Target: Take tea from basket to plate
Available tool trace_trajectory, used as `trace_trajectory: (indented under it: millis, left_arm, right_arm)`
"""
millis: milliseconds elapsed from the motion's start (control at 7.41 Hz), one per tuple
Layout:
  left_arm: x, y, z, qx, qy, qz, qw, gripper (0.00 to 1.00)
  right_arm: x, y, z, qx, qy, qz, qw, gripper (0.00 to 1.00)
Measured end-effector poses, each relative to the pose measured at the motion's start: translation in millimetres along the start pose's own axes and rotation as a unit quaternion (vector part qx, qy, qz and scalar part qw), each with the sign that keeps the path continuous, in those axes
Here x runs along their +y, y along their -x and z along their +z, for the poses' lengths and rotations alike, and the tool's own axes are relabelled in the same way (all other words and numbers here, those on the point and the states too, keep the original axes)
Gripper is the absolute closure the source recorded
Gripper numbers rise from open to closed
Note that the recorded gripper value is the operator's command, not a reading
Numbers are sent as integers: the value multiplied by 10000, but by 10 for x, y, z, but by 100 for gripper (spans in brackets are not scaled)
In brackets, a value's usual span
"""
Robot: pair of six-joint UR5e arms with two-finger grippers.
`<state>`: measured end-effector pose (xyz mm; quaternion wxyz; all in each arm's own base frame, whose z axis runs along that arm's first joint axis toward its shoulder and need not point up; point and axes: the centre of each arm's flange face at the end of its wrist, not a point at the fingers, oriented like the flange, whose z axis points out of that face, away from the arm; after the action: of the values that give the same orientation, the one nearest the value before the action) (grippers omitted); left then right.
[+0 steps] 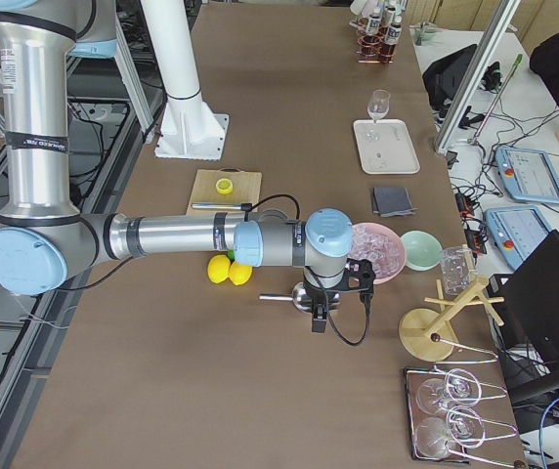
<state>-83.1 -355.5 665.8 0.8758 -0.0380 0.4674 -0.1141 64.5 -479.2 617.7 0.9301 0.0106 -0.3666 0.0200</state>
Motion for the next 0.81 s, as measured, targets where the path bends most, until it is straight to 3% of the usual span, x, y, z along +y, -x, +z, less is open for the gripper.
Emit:
trace_trajectory:
  millis: [810]
  left_arm:
    - [42, 4, -29, -94, -29, -23, 9999, 1]
  right_arm:
    - [-41, 11, -4, -27, 0, -4, 10000, 0]
